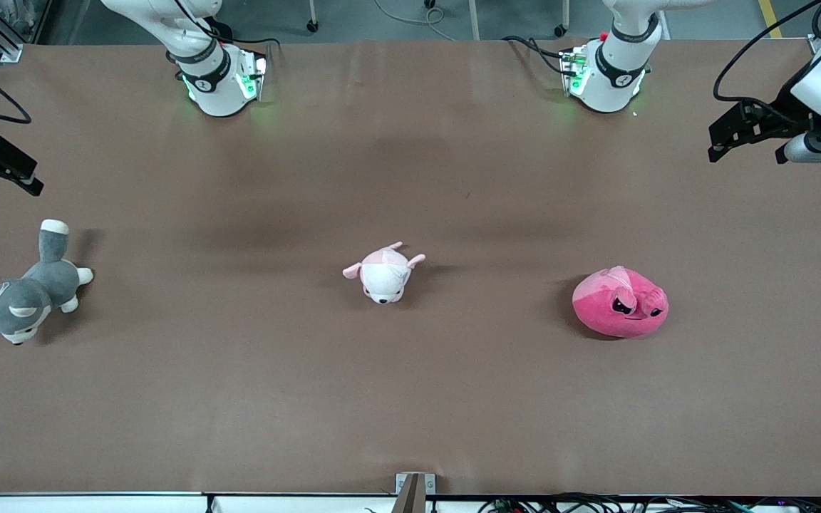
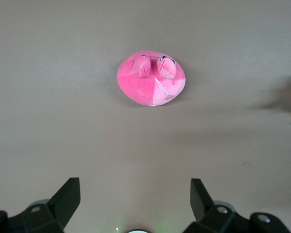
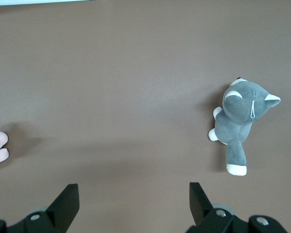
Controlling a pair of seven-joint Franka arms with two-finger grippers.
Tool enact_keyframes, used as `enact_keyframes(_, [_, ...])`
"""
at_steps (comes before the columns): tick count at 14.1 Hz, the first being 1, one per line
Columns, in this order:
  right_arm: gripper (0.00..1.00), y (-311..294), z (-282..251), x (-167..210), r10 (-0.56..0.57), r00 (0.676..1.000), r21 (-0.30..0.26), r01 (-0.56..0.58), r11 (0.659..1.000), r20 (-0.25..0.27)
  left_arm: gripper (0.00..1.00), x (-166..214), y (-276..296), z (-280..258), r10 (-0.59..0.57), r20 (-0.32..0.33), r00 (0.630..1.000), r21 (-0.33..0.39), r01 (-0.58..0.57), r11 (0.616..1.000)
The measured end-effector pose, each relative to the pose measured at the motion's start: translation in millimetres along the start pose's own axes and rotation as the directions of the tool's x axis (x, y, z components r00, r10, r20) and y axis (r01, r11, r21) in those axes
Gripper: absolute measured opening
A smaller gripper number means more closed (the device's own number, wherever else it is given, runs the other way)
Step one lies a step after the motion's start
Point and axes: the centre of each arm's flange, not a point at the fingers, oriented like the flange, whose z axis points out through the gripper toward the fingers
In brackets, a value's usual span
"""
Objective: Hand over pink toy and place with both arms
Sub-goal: 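Move the left gripper down toward the bright pink plush toy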
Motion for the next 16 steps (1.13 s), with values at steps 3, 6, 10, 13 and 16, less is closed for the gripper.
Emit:
enact_keyframes(3, [1.0, 0.0, 0.0, 0.0, 0.0, 1.0, 0.0, 0.0, 1.0, 0.0, 1.0, 0.9, -0.1, 1.5, 0.0, 0.003, 1.0, 0.0, 0.0, 1.0])
enact_keyframes(6, [1.0, 0.0, 0.1, 0.0, 0.0, 1.0, 0.0, 0.0, 1.0, 0.0, 1.0, 11.1, -8.4, 16.5, -0.006, 0.028, 1.0, 0.042, 0.005, 0.999])
enact_keyframes(10, [1.0, 0.0, 0.0, 0.0, 0.0, 1.0, 0.0, 0.0, 1.0, 0.0, 1.0, 47.4, -28.6, 67.0, -0.029, 0.081, 0.996, 0.042, 0.025, 0.999])
enact_keyframes(13, [1.0, 0.0, 0.0, 0.0, 0.0, 1.0, 0.0, 0.0, 1.0, 0.0, 1.0, 83.7, -30.9, 121.7, -0.025, 0.086, 0.996, 0.026, 0.023, 0.999])
enact_keyframes(16, [1.0, 0.1, -0.1, 0.0, 0.0, 1.0, 0.0, 0.0, 1.0, 0.0, 1.0, 117.6, -28.9, 176.1, -0.017, 0.055, 0.998, 0.008, 0.017, 1.0])
